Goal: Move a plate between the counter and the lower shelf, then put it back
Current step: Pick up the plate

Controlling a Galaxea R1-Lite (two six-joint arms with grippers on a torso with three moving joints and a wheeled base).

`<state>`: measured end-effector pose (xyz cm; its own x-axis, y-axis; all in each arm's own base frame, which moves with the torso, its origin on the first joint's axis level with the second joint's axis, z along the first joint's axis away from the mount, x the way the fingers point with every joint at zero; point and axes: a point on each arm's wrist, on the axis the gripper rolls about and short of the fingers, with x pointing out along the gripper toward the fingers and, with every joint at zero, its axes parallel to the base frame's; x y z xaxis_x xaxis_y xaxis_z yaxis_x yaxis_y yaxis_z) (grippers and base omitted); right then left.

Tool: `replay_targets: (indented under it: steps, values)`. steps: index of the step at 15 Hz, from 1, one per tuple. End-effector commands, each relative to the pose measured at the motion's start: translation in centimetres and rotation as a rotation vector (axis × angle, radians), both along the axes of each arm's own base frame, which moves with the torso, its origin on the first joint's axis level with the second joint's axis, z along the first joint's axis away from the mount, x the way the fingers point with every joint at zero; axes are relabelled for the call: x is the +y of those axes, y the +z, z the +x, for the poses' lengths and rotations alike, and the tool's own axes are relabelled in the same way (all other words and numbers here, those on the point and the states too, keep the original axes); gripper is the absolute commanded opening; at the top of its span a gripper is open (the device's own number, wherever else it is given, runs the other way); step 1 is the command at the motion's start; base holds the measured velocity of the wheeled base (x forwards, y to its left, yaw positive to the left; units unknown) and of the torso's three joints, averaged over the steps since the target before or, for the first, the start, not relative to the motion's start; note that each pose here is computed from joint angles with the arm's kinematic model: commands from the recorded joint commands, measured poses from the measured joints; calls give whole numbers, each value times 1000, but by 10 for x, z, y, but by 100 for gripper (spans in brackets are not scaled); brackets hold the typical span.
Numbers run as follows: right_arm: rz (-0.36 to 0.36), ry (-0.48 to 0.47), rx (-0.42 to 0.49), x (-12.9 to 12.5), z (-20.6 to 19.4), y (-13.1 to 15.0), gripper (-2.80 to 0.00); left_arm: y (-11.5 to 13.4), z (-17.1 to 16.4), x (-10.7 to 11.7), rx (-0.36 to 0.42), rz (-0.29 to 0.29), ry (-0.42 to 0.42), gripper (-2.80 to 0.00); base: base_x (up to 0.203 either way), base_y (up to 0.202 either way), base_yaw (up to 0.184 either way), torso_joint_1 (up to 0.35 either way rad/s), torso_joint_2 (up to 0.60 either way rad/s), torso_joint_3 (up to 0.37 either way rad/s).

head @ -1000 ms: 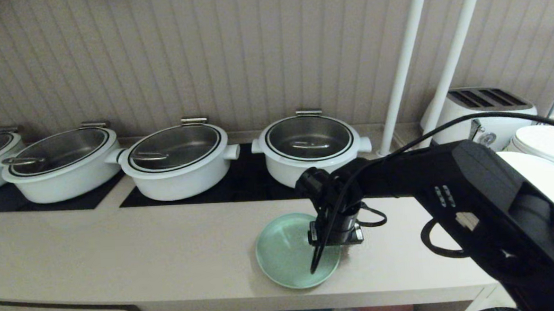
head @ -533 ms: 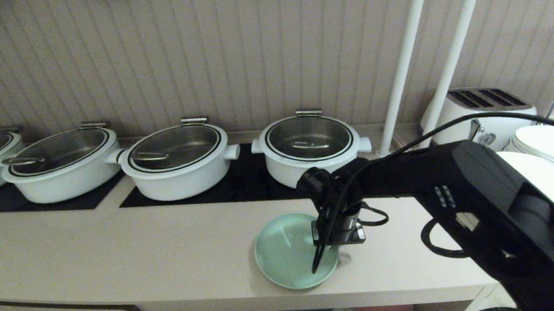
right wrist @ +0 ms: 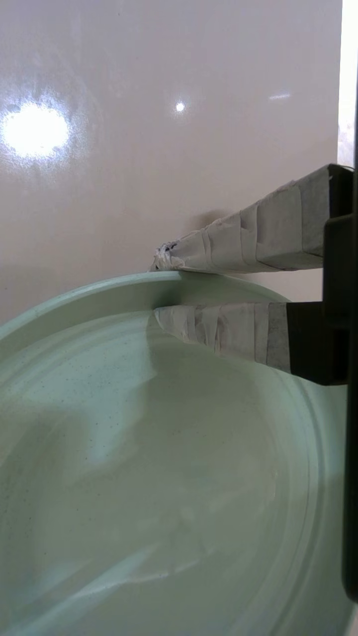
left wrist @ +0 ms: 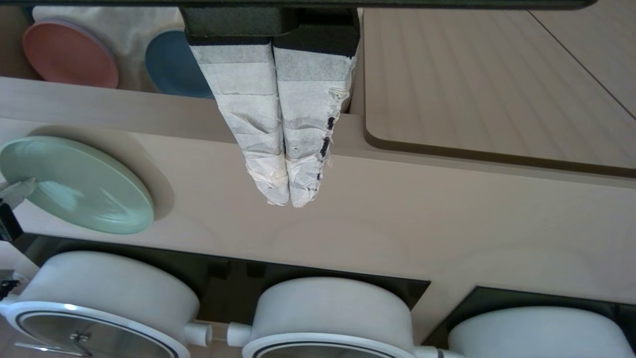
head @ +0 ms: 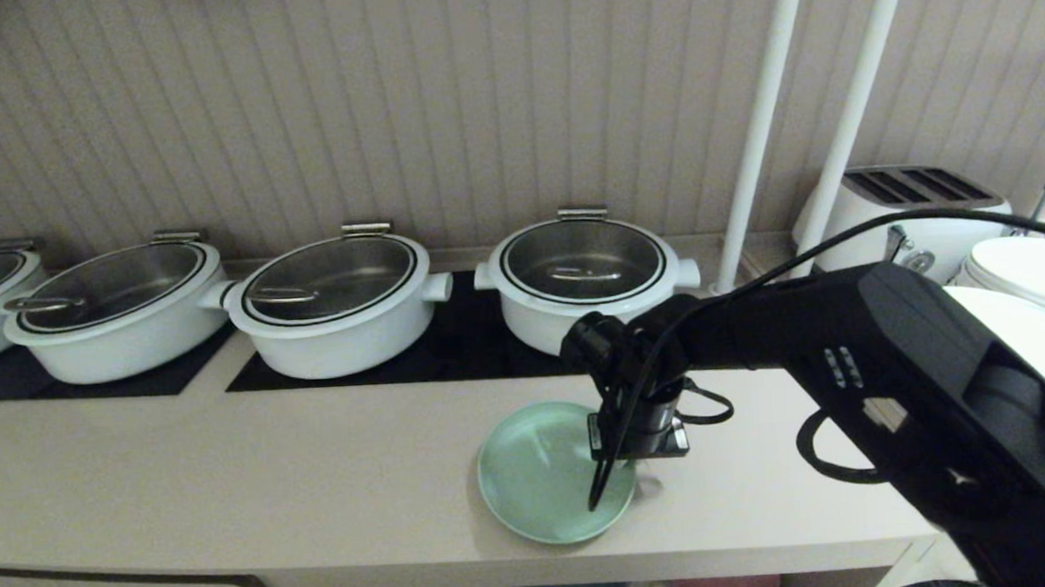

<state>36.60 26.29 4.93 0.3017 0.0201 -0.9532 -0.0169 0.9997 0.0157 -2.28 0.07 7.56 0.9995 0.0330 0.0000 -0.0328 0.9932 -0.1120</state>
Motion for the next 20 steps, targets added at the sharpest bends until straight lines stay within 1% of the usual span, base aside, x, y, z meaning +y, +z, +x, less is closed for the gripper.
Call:
replay_targets:
  steps: [1, 3, 8, 14, 17, 20]
  values:
    - [-7, -6, 8, -1, 0, -1, -280, 0, 0, 0, 0, -1, 1, -280, 0, 0, 0, 0, 0, 0]
    - [-5, -11, 3, -4, 0, 3, -280, 0, 0, 0, 0, -1, 1, -280, 0, 0, 0, 0, 0, 0]
    - [18, -31, -29, -13, 2, 24, -280, 0, 0, 0, 0, 0, 1, -280, 0, 0, 0, 0, 0, 0]
    - [34, -85, -62, -41, 4, 59, -280, 0, 0, 0, -1, 0, 1, -280, 0, 0, 0, 0, 0, 0]
    - [41, -92, -76, -46, 1, 69, -280, 0, 0, 0, 0, -1, 1, -280, 0, 0, 0, 0, 0, 0]
    - [48, -129, -70, -50, -5, 73, -280, 0, 0, 0, 0, -1, 1, -280, 0, 0, 0, 0, 0, 0]
